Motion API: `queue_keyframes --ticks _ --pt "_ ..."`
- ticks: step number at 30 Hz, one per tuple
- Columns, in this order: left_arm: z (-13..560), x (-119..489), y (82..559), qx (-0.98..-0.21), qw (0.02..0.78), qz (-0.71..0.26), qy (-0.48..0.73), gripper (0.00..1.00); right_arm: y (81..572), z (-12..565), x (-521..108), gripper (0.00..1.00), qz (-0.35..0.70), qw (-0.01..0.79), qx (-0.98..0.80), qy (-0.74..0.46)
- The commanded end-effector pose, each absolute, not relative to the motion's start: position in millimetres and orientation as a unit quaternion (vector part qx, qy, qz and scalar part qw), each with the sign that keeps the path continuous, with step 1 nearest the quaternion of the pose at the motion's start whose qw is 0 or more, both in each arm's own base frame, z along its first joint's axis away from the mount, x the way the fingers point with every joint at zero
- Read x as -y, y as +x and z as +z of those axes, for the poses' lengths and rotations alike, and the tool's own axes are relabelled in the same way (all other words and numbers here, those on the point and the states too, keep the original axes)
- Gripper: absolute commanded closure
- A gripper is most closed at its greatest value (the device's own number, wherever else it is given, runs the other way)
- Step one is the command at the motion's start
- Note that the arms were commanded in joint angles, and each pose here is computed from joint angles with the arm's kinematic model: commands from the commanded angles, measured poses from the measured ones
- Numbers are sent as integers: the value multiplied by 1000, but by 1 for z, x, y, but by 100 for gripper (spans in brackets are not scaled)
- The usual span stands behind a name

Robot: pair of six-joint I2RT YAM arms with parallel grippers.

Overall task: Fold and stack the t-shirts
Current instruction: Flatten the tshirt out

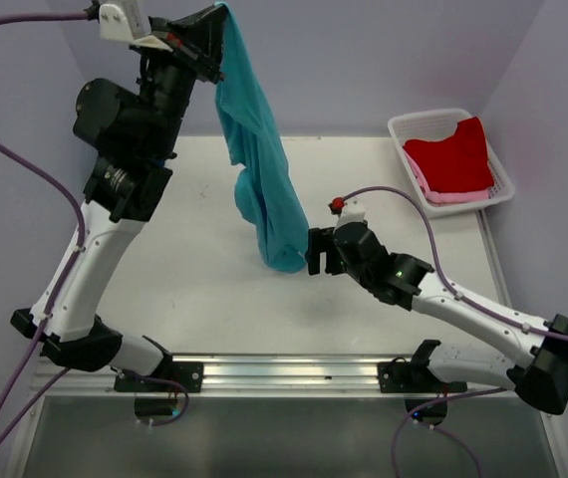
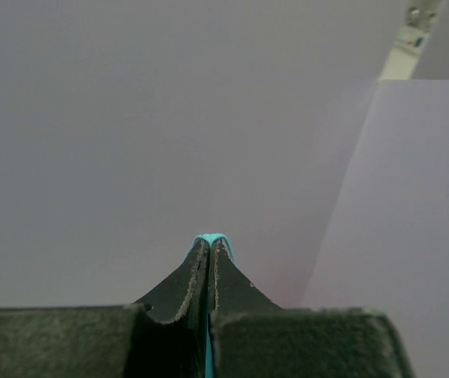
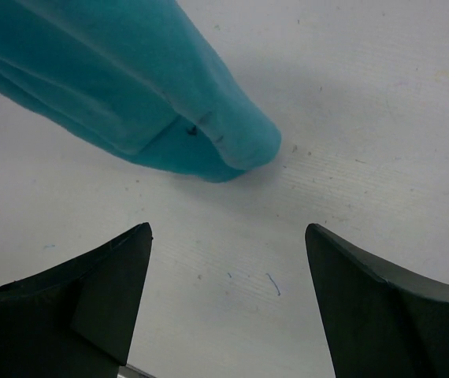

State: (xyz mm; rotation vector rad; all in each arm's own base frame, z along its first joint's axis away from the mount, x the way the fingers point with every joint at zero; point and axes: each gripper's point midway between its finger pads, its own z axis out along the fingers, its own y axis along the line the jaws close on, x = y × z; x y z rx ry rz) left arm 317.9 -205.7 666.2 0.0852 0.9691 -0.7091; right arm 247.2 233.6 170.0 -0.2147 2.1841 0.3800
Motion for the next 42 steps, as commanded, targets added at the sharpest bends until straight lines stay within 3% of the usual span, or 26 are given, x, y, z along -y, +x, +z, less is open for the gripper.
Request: queue_keyframes --ticks 1,6,14,23,32,42 --pt "625 167 381 -546 817 -173 -72 100 245 204 -228 17 181 483 -852 -86" --pt "624 179 376 -536 814 -217 -57 100 257 192 -243 12 158 466 -864 -107" --pt "616 176 377 -561 797 -215 -67 100 283 169 -307 13 196 426 -875 -122" --pt "588 167 376 -582 782 -202 -89 100 280 116 -380 24 279 342 -884 -154" --pt "582 151 355 -581 780 -205 -104 100 308 66 -398 41 213 318 -906 -181" --pt "574 135 341 -583 780 -195 -116 100 326 63 -387 47 159 335 -912 -177"
